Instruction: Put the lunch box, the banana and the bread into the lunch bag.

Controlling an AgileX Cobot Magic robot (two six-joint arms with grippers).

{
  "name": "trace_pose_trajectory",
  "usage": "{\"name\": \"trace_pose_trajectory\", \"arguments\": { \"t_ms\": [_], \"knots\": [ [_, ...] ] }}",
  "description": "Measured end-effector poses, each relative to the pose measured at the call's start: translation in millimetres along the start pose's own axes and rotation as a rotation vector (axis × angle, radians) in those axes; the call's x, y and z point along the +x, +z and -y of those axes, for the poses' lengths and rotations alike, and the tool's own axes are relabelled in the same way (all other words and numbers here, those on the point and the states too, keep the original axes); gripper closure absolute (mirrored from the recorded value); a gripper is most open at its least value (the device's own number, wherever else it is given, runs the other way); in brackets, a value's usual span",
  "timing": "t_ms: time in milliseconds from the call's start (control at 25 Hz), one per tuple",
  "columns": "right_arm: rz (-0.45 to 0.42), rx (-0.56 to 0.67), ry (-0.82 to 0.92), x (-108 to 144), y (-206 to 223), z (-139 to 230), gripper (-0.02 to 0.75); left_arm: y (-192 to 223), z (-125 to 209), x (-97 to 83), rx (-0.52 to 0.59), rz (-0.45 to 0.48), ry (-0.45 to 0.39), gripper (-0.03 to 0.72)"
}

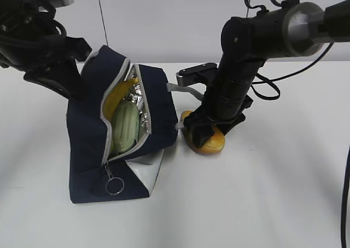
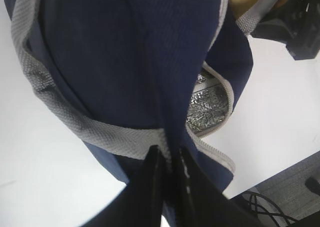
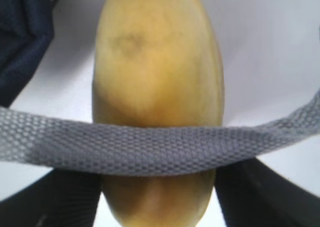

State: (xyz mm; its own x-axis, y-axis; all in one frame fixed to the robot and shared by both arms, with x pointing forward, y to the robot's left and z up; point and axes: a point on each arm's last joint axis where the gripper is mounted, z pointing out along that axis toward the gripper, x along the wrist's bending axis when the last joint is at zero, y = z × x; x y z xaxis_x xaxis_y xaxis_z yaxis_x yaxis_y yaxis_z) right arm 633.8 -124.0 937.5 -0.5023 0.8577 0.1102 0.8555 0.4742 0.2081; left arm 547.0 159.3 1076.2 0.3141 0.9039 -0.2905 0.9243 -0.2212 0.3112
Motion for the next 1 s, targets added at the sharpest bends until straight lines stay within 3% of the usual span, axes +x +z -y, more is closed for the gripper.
{"name": "trace_pose_trajectory", "arguments": {
  "t_ms": [200,480,600,800,1000],
  "knots": [
    [-0.003,0.035,-0.004,0,-1,3,0.330,0,0,0.1,0.002,-0.001,0.000,0.671],
    [-0.003,0.168,0.010,1,-15,6,0.358,0,0,0.1,0.002,-0.001,0.000,0.671],
    [0.064,0.200,0.021,-4,-22,6,0.359,0,0,0.1,0.002,-0.001,0.000,0.671],
    [0.257,0.207,0.086,-29,-29,7,0.359,0,0,0.1,0.002,-0.001,0.000,0.670],
    [0.300,0.205,0.188,-63,-36,14,0.360,0,0,0.1,0.002,-0.001,0.000,0.669]
  ]
}}
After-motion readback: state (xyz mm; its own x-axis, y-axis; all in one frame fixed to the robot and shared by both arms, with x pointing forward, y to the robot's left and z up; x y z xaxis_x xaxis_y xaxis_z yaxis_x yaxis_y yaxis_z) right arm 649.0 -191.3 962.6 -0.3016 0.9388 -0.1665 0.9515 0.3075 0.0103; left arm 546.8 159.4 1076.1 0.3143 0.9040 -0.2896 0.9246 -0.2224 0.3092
